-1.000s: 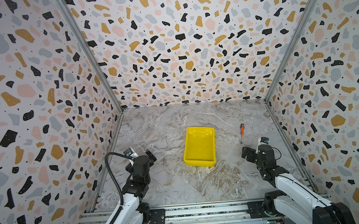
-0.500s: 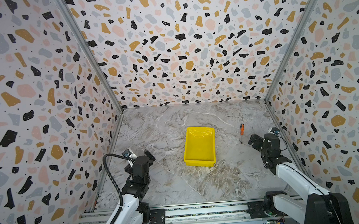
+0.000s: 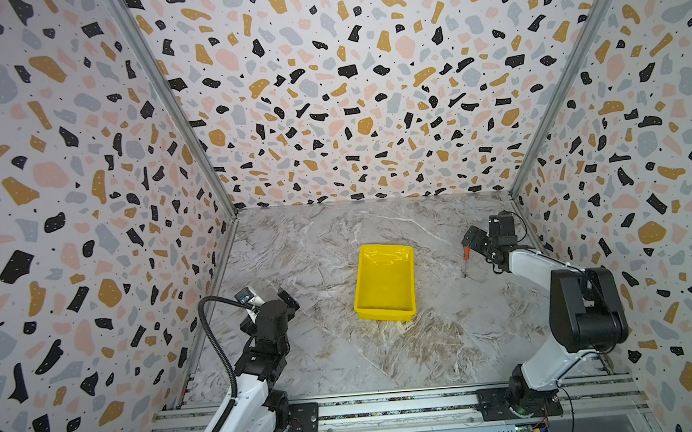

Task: Put the screwdriver in the bin
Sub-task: Pick up the screwdriver from the top-right of the table.

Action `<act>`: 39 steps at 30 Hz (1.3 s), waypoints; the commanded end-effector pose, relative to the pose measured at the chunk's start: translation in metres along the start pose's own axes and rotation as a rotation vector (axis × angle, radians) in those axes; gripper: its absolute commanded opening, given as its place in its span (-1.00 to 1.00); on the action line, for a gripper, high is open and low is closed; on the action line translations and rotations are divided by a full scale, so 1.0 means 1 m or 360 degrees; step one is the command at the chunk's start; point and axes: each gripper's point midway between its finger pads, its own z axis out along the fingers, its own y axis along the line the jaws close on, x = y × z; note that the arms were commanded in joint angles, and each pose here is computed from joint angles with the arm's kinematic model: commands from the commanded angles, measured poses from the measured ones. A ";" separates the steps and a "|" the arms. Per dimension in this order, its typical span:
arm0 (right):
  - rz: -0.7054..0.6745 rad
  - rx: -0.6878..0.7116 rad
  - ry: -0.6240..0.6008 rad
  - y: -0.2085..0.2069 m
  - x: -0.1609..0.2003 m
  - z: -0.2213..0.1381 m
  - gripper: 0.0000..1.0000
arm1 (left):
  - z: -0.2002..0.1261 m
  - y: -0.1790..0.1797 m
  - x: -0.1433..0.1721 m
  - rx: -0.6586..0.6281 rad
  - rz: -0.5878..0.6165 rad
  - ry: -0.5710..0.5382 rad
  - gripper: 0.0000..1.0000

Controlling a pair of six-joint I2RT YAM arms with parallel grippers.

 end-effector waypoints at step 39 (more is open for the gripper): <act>-0.0207 0.0219 0.0271 0.000 0.032 0.062 -0.21 | 0.003 -0.058 0.016 0.0490 0.0096 0.0107 1.00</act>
